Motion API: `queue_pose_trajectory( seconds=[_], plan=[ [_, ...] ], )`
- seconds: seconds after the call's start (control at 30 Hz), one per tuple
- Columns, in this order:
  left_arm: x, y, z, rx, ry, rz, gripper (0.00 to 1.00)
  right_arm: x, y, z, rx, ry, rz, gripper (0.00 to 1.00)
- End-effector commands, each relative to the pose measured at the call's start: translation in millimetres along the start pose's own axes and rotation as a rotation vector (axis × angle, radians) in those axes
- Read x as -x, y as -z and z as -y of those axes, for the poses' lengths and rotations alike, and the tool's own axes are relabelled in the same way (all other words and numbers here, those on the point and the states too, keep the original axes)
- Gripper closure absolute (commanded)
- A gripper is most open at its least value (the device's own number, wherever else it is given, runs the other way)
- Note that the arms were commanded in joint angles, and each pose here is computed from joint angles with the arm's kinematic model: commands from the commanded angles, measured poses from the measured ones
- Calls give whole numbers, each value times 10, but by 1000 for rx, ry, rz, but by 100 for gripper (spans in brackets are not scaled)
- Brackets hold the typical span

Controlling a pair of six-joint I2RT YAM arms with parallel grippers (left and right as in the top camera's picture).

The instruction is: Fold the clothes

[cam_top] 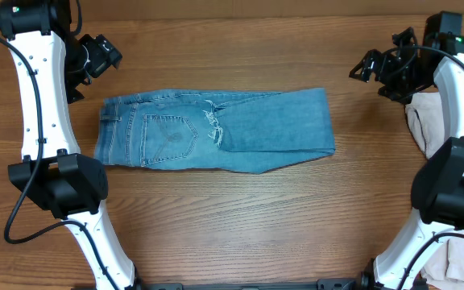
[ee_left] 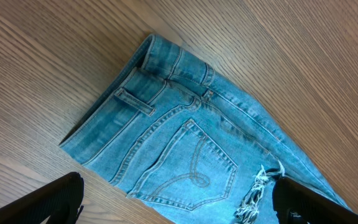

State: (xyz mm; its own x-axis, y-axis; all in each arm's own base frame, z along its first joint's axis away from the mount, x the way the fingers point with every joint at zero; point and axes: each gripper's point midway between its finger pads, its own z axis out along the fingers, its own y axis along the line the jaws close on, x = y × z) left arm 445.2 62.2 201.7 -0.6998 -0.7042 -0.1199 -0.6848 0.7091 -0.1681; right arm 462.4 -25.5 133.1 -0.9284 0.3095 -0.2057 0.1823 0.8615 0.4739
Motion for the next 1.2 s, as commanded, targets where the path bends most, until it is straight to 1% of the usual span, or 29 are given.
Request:
queue_pose_trajectory(
  seconds=[0.0, 0.13, 0.27, 0.37, 0.67, 0.77, 0.87, 0.97, 1.0, 1.07, 1.1, 1.17],
  plan=[
    [4, 62, 24, -14, -22, 14, 0, -135, -168, -89, -17, 45, -48, 0],
    [4, 62, 24, -14, -22, 14, 0, -274, -293, -163, -14, 106, -93, 0],
    [4, 62, 24, -14, -22, 14, 0, -274, -335, -195, -16, 121, -89, 0],
    [4, 62, 24, -14, -22, 14, 0, -291, -344, -201, -21, 178, -95, 0],
    [4, 62, 24, -14, -22, 14, 0, -204, -350, -171, -43, 220, -62, 0],
    [4, 62, 25, -14, -22, 14, 0, -179, -358, -172, -40, 302, -55, 4],
    [4, 62, 25, -14, -22, 14, 0, -64, -407, -152, -50, 321, -16, 5],
    [4, 62, 24, -14, -22, 14, 0, -65, -515, -90, -54, 320, -31, 15],
    [4, 62, 24, -14, -22, 14, 0, -95, -584, -52, -53, 312, -51, 21],
    [4, 62, 24, -14, -22, 14, 0, -216, -711, -23, -28, 291, -109, 29],
    [4, 62, 24, -14, -22, 14, 0, -298, -771, 2, -21, 284, -148, 31],
    [4, 62, 24, -14, -22, 14, 0, -449, -879, 77, -17, 248, -219, 31]
  ],
)
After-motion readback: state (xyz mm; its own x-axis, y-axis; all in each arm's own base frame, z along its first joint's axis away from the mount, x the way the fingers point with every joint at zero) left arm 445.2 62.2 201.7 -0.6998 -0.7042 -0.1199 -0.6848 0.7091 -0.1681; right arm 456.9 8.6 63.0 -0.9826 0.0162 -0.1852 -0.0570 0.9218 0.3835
